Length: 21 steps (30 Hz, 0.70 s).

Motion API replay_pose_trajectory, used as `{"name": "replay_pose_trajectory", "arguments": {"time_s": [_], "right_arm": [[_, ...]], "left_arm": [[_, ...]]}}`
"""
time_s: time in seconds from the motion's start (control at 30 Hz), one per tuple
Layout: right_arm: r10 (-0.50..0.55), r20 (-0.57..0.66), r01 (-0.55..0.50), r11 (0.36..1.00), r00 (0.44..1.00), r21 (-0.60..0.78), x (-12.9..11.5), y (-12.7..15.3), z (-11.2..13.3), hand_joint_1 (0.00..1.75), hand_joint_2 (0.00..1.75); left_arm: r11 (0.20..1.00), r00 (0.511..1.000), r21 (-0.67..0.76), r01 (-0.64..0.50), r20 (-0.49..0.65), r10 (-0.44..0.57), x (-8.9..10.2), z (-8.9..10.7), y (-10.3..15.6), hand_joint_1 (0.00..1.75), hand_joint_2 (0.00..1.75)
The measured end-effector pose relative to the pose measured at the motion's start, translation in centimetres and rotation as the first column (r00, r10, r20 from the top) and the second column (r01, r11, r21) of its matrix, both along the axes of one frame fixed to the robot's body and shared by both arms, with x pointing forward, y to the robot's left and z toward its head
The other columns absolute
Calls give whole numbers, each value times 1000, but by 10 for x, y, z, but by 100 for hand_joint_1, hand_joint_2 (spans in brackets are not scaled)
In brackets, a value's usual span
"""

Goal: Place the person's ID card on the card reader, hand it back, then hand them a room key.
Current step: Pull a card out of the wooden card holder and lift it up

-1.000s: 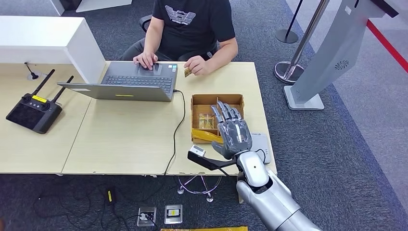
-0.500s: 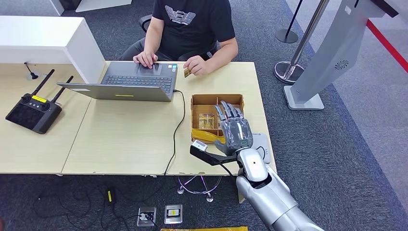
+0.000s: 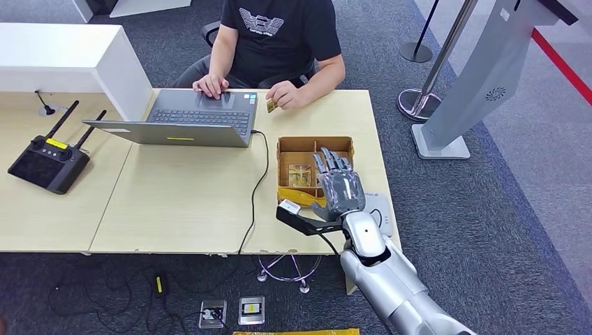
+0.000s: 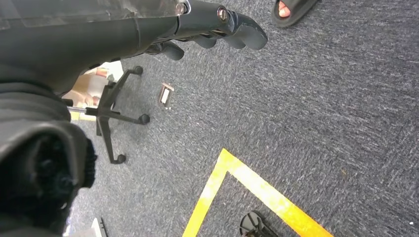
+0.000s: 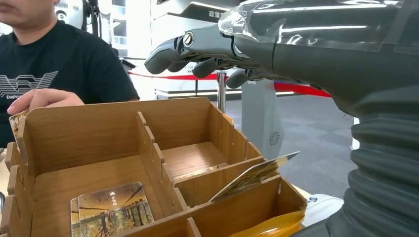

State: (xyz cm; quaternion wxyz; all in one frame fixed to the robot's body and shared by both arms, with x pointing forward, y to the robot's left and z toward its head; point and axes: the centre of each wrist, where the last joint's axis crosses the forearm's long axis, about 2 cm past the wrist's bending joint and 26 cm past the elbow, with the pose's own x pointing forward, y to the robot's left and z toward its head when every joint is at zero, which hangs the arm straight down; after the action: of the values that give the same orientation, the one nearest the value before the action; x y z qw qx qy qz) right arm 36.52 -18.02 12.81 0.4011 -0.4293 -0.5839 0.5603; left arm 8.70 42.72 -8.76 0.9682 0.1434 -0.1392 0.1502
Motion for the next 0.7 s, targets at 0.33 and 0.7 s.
{"name": "replay_pose_trajectory", "arguments": {"time_s": [0.33,0.7], "right_arm": [[-9,-18,9,1000,1000,12,7,-6,-7,0,175],[-46,-54,47,999,998,24,15,-17,-13,0,175]], "left_arm": [[1000,1000,2,-1,-1,1,0,0,0,0,0],[1000,1000,5,-3,-2,3,0,0,0,0,0]]}}
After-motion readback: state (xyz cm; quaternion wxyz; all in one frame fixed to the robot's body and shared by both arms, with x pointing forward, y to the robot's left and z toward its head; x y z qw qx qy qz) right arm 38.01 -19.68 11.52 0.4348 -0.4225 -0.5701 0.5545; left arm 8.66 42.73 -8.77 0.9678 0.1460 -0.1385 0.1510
